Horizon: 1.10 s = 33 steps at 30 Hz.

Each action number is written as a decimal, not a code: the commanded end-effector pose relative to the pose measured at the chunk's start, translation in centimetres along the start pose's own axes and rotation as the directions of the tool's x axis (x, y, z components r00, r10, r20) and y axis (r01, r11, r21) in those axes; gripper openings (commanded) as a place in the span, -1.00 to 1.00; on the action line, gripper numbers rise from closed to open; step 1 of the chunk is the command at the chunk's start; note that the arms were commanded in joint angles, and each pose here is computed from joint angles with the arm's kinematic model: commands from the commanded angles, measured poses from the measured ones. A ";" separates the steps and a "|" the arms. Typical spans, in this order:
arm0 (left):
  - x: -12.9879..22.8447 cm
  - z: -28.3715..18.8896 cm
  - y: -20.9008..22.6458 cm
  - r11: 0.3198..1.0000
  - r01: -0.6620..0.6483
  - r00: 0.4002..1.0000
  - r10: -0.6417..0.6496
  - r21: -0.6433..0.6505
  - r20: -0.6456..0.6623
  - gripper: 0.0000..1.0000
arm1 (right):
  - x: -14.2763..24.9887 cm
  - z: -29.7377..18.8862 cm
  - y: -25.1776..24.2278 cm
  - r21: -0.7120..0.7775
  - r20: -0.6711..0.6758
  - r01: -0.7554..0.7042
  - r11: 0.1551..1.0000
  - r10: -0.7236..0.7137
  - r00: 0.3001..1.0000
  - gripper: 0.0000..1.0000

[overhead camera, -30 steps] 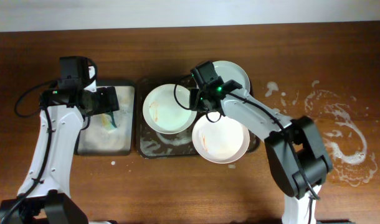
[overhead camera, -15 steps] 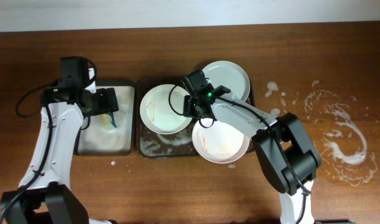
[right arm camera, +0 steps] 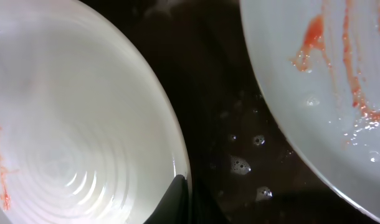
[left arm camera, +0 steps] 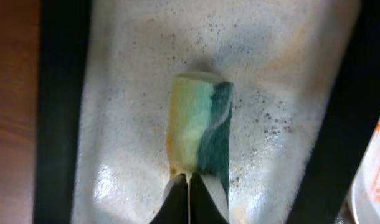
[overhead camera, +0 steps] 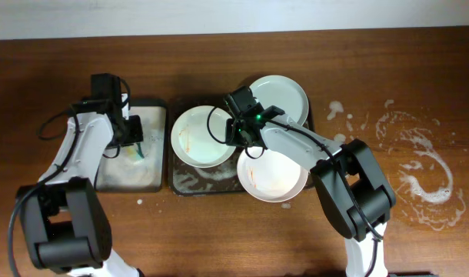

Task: Clean dirty plates on tray and stack at the side
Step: 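Reach the left gripper to the sponge and the right gripper to the front-left plate, then grasp the green sponge with the left gripper and lift it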

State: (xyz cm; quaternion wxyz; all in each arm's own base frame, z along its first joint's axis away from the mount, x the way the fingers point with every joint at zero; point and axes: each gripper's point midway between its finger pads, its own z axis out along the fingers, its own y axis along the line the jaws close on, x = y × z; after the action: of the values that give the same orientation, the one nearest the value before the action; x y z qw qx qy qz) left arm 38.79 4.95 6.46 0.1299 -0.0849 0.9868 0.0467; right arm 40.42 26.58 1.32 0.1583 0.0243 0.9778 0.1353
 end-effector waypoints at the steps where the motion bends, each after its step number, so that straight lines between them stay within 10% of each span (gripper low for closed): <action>1: 0.2 1.8 -0.4 1.000 0.004 0.999 -0.003 0.014 -0.039 -0.97 | 0.3 0.6 0.0 0.003 -0.014 0.017 1.000 -0.017 1.000 -0.89; 13: -2.5 -1.6 3.9 0.984 0.012 0.998 -0.022 -0.176 -0.054 -0.97 | 0.2 0.6 0.1 0.000 -0.010 0.020 1.000 -0.020 1.000 -0.88; 16: -4.7 -5.2 0.2 0.999 0.026 0.999 -0.025 0.048 -0.027 -0.18 | 0.0 0.6 0.2 -0.005 -0.002 0.021 1.000 -0.021 1.000 -0.88; 21: -0.3 -3.3 -0.3 0.980 0.198 0.963 -0.188 0.031 -0.193 0.44 | -0.8 0.6 -1.1 0.006 0.004 -0.009 1.000 0.009 1.000 -0.88; 33: 3.1 2.2 1.3 0.955 0.279 0.938 -0.294 -0.104 -0.185 0.38 | -0.7 0.6 -0.2 -0.023 0.001 0.016 1.000 -0.016 1.000 -0.92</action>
State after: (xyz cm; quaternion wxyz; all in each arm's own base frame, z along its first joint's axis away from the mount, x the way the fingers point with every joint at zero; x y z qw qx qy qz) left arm 36.18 5.16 3.70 0.0286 -0.2325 0.9718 0.0289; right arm 41.43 26.23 1.34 0.1649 0.0212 0.9747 0.1493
